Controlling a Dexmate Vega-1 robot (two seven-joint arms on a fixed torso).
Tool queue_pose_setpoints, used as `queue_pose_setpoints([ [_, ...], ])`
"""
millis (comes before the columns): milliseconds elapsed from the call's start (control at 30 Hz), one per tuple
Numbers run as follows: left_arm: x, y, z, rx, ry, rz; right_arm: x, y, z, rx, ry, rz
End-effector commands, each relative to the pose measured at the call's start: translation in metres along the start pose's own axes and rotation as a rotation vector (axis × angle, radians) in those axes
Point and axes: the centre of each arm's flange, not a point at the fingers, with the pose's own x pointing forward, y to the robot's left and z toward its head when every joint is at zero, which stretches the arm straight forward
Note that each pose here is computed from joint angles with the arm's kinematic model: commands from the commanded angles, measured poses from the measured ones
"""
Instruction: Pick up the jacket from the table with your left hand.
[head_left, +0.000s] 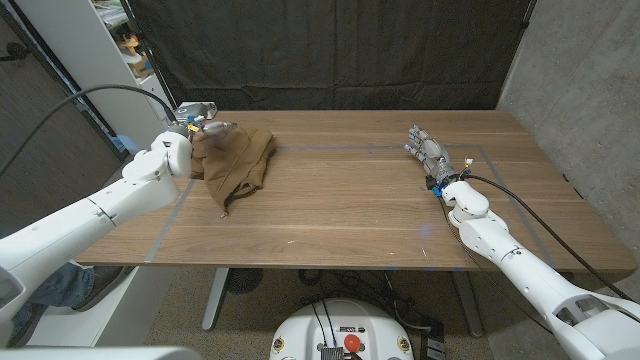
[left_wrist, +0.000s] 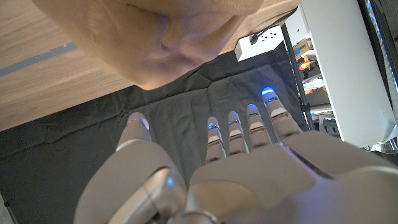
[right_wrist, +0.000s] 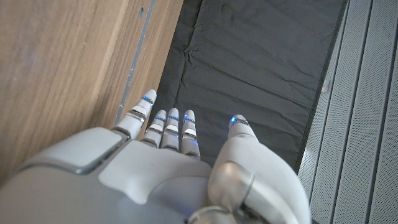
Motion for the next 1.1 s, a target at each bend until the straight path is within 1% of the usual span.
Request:
queue_pose_setpoints([
  [33,0.004,-0.018,0.001,0.008,0.007,-0.026,0.002,0.004,-0.001,0.002,-0.001,0.003],
  [100,0.004,-0.022,0.001,0.007,0.000,-0.035,0.003,0.004,-0.001,0.002,-0.001,0.003],
  [233,0.005,-0.027,0.001,0.003,0.010,-0.047,0.003,0.005,-0.001,0.001,-0.001,0.004],
  [267,0.005,-0.029,0.001,0.004,0.003,-0.049,0.003,0.005,-0.001,0.000,0.000,0.005],
  [567,0.006,-0.041,0.000,0.005,0.004,-0.077,0.003,0.005,-0.003,-0.002,0.006,0.005],
  [867,0.006,-0.052,0.000,0.007,0.010,-0.093,0.004,0.005,-0.002,-0.007,0.004,0.007],
  [900,0.006,-0.054,0.000,0.001,0.016,-0.097,0.005,0.006,-0.001,-0.009,0.005,0.010],
  [1000,0.006,-0.059,0.000,-0.004,0.003,-0.105,0.006,0.007,-0.001,-0.012,0.006,0.015],
  [1033,0.006,-0.061,0.000,-0.008,0.014,-0.109,0.007,0.008,-0.001,-0.012,0.007,0.016],
  [1100,0.007,-0.065,0.001,-0.011,0.011,-0.115,0.008,0.008,0.000,-0.014,0.007,0.019],
])
